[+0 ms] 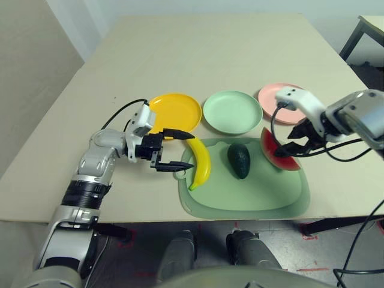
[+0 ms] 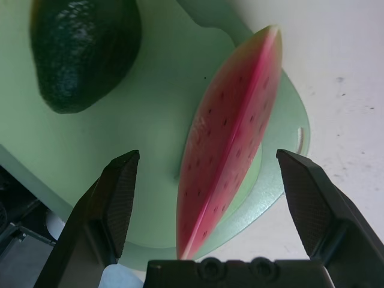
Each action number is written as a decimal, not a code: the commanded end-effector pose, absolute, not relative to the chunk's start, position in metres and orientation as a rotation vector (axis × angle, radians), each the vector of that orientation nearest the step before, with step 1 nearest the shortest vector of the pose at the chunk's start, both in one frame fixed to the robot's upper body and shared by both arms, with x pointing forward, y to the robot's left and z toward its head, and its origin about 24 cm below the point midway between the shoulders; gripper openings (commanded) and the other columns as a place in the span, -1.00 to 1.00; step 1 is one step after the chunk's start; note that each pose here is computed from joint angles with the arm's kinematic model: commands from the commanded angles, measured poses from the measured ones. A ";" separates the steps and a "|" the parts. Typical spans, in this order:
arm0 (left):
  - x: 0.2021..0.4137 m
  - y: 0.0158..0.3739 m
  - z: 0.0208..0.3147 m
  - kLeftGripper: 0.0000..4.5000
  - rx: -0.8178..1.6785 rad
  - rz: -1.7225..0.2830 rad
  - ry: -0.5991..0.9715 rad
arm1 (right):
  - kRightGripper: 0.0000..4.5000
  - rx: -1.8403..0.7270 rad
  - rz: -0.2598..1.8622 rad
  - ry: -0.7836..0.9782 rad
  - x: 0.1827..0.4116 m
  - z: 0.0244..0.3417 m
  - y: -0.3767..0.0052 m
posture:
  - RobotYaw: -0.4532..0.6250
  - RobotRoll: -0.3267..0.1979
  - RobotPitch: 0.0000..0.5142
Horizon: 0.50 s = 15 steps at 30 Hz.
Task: Place the fruits into color-matched plates.
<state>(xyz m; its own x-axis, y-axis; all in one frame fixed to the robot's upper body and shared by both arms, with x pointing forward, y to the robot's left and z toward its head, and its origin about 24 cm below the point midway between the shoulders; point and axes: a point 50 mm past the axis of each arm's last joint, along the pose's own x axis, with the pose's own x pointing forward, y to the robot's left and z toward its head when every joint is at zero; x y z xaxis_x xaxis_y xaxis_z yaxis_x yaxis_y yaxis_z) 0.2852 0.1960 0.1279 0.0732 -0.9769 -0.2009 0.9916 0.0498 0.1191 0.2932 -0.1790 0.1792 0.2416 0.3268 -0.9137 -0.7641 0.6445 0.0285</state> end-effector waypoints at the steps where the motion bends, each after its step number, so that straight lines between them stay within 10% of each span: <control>1: 0.281 0.193 0.126 1.00 0.239 -1.507 0.075 | 0.97 -0.478 0.808 1.129 0.293 0.166 -0.175 | -0.09 0.25 -0.51; 15: 0.277 0.194 0.126 1.00 0.211 -1.470 0.053 | 0.79 -0.439 0.777 1.204 0.297 0.135 -0.185 | -0.07 0.25 -0.56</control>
<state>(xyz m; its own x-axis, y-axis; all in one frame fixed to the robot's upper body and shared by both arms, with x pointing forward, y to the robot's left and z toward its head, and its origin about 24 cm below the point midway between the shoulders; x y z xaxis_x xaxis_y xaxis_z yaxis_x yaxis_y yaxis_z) 0.2793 0.1922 0.1263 0.1013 -0.9824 -0.1569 0.9914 0.0865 0.0987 0.2997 -0.1840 0.1457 0.1873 0.3086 -0.9326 -0.7414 0.6673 0.0719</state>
